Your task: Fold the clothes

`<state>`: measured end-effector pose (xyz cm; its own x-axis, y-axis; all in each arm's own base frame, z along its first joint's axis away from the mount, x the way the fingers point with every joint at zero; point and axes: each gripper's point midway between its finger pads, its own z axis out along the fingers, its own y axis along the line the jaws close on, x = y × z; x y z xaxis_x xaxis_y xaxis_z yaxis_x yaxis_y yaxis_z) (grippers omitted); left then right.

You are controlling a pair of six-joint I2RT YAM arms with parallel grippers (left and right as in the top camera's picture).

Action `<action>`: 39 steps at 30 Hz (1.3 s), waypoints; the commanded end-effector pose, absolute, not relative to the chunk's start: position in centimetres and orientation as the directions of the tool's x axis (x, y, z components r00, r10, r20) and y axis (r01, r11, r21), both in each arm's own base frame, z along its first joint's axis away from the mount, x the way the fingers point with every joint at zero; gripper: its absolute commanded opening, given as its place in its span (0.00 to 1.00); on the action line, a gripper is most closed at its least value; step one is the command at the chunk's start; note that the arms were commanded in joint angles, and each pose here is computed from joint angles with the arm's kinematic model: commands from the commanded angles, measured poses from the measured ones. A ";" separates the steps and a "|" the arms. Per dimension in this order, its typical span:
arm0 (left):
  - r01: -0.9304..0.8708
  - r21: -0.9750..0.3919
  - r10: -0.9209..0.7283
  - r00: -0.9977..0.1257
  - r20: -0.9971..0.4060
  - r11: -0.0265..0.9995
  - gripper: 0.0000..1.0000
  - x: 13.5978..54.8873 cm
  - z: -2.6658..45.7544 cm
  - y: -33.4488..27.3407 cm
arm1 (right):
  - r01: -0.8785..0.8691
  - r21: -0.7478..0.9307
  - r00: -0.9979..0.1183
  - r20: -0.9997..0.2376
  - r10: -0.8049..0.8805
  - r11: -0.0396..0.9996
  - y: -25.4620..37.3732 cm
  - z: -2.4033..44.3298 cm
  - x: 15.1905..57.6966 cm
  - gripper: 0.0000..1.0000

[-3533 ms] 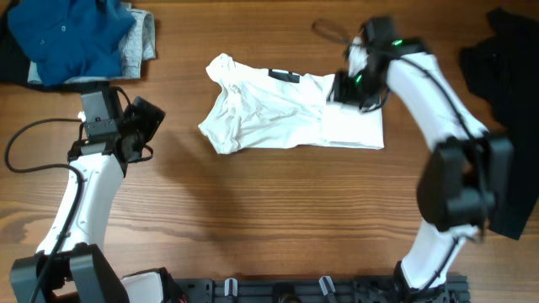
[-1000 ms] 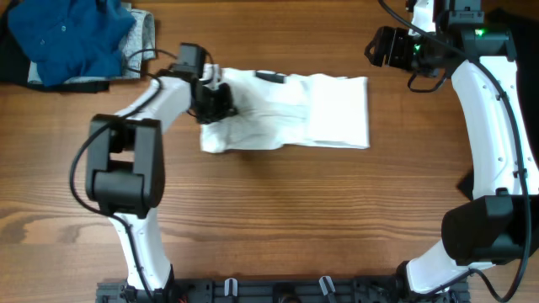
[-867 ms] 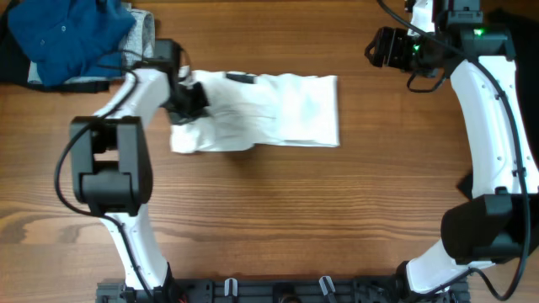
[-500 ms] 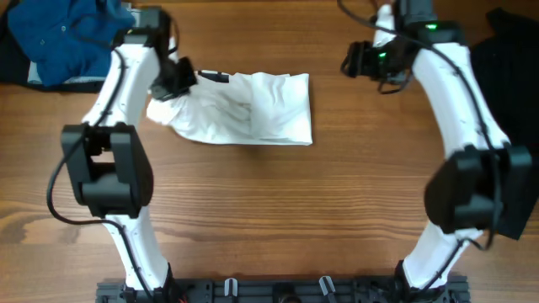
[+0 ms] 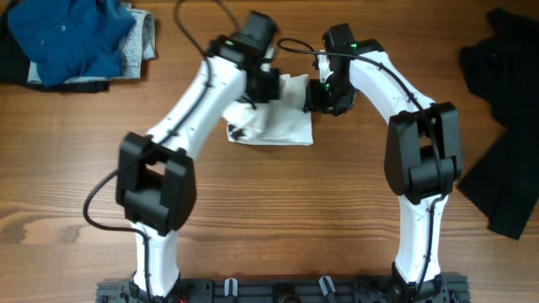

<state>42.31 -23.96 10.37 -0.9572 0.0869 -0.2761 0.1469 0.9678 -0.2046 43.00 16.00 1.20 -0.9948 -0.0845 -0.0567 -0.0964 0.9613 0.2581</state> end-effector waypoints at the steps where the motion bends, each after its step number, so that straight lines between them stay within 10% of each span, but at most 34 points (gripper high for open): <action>1: 0.176 -0.237 0.091 -0.939 -0.331 0.956 0.07 41.7 12.4 -27.0 | -0.094 0.270 -0.996 -0.038 -0.087 0.958 16.3 0.7 42.7 0.50; 6: 0.195 -0.235 0.112 -0.940 -0.324 0.952 0.10 41.0 11.9 -28.3 | -0.081 0.270 -0.997 -0.034 -0.075 0.959 16.1 0.7 42.7 0.52; 12: 0.182 -0.234 0.106 -0.947 -0.302 0.955 0.68 41.0 10.8 -28.4 | -0.067 0.270 -0.998 -0.033 -0.060 0.961 15.5 1.6 43.1 0.68; 27: -0.062 -0.234 -0.143 -0.928 -0.344 0.970 0.84 44.3 14.0 -21.3 | 0.098 0.296 -0.956 -0.238 0.173 0.950 4.5 15.4 48.3 0.77; 39: -0.396 -0.458 -0.421 -0.905 0.050 0.796 0.91 44.5 9.7 -11.7 | 0.045 0.291 -0.958 -0.259 0.124 0.956 5.8 16.3 47.9 0.79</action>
<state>45.05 -9.69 11.02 -0.9005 -0.4240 -0.0969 -0.3759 0.8707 -0.3170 47.79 5.08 15.35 -0.9605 0.1545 -0.2315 0.0852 0.9551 0.2837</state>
